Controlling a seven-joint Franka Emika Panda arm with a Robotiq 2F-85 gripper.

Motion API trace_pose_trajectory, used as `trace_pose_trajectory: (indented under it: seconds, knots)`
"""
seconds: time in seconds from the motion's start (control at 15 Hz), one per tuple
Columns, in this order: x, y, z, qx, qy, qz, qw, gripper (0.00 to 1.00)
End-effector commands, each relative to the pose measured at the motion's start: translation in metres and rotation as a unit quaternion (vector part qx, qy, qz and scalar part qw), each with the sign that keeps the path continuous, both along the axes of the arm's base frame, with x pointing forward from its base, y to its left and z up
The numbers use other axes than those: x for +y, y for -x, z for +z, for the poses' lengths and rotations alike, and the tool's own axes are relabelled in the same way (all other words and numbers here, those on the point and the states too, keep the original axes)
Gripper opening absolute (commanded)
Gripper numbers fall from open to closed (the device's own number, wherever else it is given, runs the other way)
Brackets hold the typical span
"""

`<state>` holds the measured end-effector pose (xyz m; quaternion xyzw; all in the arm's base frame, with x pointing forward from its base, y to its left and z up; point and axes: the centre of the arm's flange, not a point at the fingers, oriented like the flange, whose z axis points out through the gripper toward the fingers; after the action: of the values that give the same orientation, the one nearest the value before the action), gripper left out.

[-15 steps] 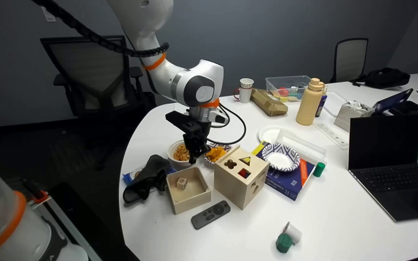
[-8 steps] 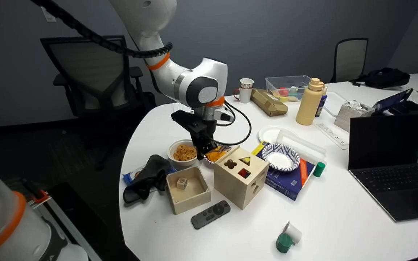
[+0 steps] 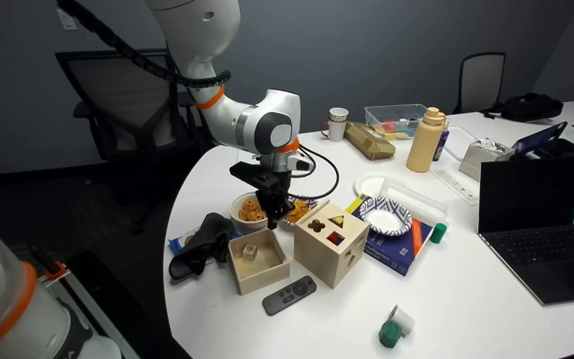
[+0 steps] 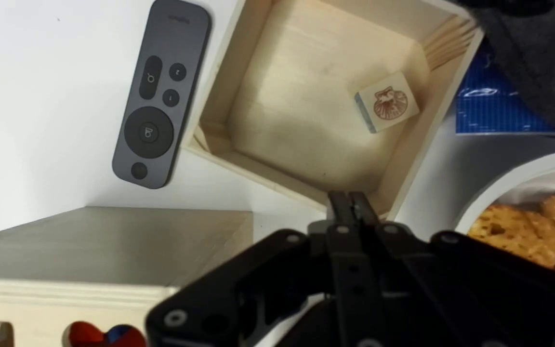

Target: Use the silver spoon to stir the contents in the black and white bowl on the left.

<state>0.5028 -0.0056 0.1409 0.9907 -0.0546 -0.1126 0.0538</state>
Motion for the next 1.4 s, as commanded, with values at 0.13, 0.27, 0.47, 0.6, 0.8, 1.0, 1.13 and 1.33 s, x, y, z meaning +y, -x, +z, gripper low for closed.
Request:
trace_pose_trajectory:
  seconds: [0.13, 0.27, 0.47, 0.6, 0.8, 1.0, 1.13, 1.33]
  knots:
    - [0.018, 0.0, -0.014, 0.023, -0.016, 0.022, 0.9993, 0.01]
    - [0.022, 0.001, -0.015, 0.029, -0.041, 0.022, 0.9985, 0.01]
    - [0.024, 0.0, -0.012, 0.026, -0.077, 0.01, 0.9966, 0.01]
    - [0.021, -0.003, -0.008, 0.015, -0.096, -0.006, 0.9953, 0.01]
    - [0.013, -0.008, -0.005, -0.003, -0.085, -0.024, 0.9961, 0.01]
    - [0.005, -0.011, -0.007, -0.015, -0.031, -0.008, 0.9994, 0.01]
    - [0.002, -0.012, -0.01, -0.018, 0.011, 0.014, 0.9997, 0.01]
    - [0.004, -0.011, -0.018, -0.021, 0.073, 0.058, 0.9955, 0.01]
